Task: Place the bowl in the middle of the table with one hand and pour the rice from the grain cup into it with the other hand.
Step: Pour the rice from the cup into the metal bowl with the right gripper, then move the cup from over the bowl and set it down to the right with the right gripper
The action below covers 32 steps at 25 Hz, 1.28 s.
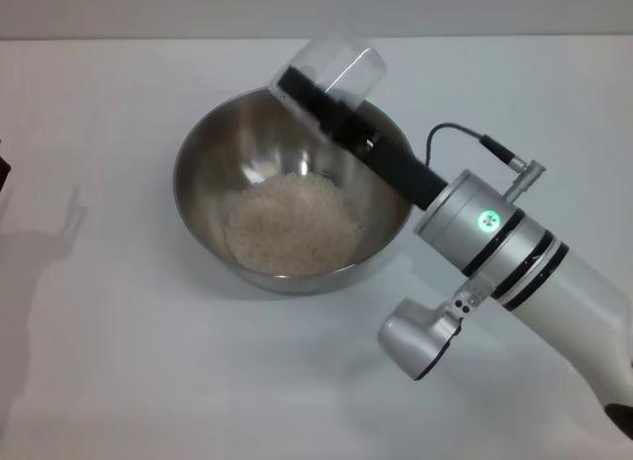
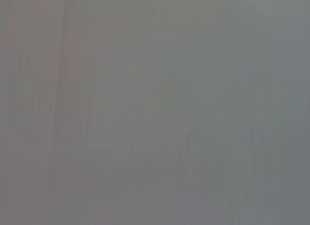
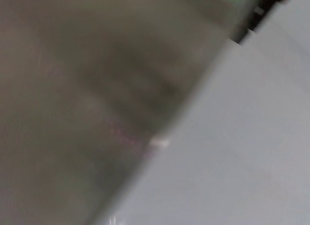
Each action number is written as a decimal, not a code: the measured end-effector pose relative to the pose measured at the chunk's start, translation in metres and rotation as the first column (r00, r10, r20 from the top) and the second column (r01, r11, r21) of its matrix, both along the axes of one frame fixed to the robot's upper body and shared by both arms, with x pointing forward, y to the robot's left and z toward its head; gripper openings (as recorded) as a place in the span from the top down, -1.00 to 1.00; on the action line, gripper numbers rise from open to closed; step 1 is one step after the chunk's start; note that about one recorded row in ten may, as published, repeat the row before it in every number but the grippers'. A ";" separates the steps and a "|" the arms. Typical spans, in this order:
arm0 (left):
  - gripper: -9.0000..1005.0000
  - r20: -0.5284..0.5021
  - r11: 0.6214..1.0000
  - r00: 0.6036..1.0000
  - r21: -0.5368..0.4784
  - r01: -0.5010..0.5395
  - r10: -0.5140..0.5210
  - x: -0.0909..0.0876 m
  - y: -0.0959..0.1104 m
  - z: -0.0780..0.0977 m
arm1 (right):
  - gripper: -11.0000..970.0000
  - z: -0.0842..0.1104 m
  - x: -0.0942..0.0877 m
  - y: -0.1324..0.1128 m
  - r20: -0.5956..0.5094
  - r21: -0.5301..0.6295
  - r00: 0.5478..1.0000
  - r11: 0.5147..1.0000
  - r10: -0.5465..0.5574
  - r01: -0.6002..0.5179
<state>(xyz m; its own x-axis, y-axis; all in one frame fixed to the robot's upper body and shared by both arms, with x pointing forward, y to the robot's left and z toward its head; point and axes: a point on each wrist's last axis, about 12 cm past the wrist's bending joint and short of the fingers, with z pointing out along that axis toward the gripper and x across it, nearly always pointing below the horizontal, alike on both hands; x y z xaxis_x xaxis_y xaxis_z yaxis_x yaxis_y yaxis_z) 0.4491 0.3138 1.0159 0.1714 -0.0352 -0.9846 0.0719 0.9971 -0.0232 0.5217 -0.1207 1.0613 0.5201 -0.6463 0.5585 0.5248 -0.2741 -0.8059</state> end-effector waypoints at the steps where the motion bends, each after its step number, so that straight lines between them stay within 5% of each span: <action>1: -0.66 -0.001 1.000 1.000 0.000 0.000 0.000 0.000 0.000 0.000 | 0.94 0.003 0.000 0.001 -0.055 0.080 0.998 0.997 0.014 -0.010; 4: -0.66 -0.001 1.000 1.000 0.000 0.001 -0.001 0.000 0.000 0.000 | 0.94 0.011 0.000 -0.001 -0.261 0.388 0.959 0.922 0.111 -0.002; 8: -0.66 0.000 1.000 1.000 0.000 0.001 -0.001 0.000 0.000 0.000 | 0.94 0.014 -0.003 -0.002 -0.361 0.555 0.914 0.830 0.185 0.052; 13: -0.66 0.003 1.000 1.000 -0.001 0.002 -0.002 0.001 -0.001 0.000 | 0.94 0.020 -0.004 -0.015 -0.422 0.811 0.830 0.562 0.365 0.165; 14: -0.66 0.004 1.000 1.000 -0.001 0.003 -0.003 0.001 -0.001 0.001 | 0.94 0.021 -0.003 -0.027 -0.414 0.874 0.808 0.432 0.419 0.223; 15: -0.66 0.004 1.000 1.000 -0.001 0.003 -0.003 0.001 -0.001 0.001 | 0.94 0.021 -0.003 -0.027 -0.414 0.874 0.808 0.432 0.419 0.223; 19: -0.66 0.006 1.000 1.000 -0.001 0.003 -0.003 0.001 -0.001 0.001 | 0.94 0.016 -0.002 -0.052 -0.388 0.921 0.766 0.189 0.513 0.341; 22: -0.66 0.005 1.000 1.000 -0.001 0.003 -0.003 0.001 -0.001 0.001 | 0.94 0.008 -0.003 -0.073 -0.367 0.911 0.741 0.056 0.562 0.409; 29: -0.66 0.004 1.000 1.000 0.000 0.003 -0.003 0.001 0.000 0.001 | 0.94 -0.017 -0.001 -0.119 -0.367 0.822 0.694 -0.134 0.619 0.554; 32: -0.66 0.001 1.000 1.000 0.002 0.003 -0.003 0.001 0.000 0.000 | 0.94 -0.027 0.000 -0.135 -0.412 0.780 0.667 -0.138 0.621 0.610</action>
